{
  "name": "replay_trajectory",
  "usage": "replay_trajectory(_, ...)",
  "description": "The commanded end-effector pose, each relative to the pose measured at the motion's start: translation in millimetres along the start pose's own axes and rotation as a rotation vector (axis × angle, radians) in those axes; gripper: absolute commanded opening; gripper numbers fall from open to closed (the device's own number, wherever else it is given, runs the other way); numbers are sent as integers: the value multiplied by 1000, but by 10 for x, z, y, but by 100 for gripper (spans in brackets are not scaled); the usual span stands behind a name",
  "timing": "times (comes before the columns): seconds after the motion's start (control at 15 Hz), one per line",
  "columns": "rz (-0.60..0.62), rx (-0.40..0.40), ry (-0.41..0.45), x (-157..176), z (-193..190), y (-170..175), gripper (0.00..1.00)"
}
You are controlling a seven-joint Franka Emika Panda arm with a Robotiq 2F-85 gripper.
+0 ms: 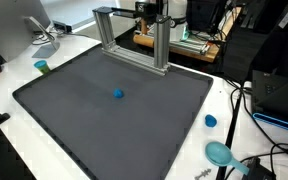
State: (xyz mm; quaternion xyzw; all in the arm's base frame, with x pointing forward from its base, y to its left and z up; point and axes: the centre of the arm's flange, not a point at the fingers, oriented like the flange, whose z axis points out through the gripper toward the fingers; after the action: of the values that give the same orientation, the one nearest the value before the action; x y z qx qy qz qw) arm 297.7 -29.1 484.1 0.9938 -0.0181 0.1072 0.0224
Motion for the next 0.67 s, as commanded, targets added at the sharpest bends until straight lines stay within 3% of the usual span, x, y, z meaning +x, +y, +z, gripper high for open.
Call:
replay_trajectory(0.0, 59, -88, -10, 10, 75, -363, 100)
replay_trajectory(0.6, 17, -29, 10, 24, -7, -316, 100)
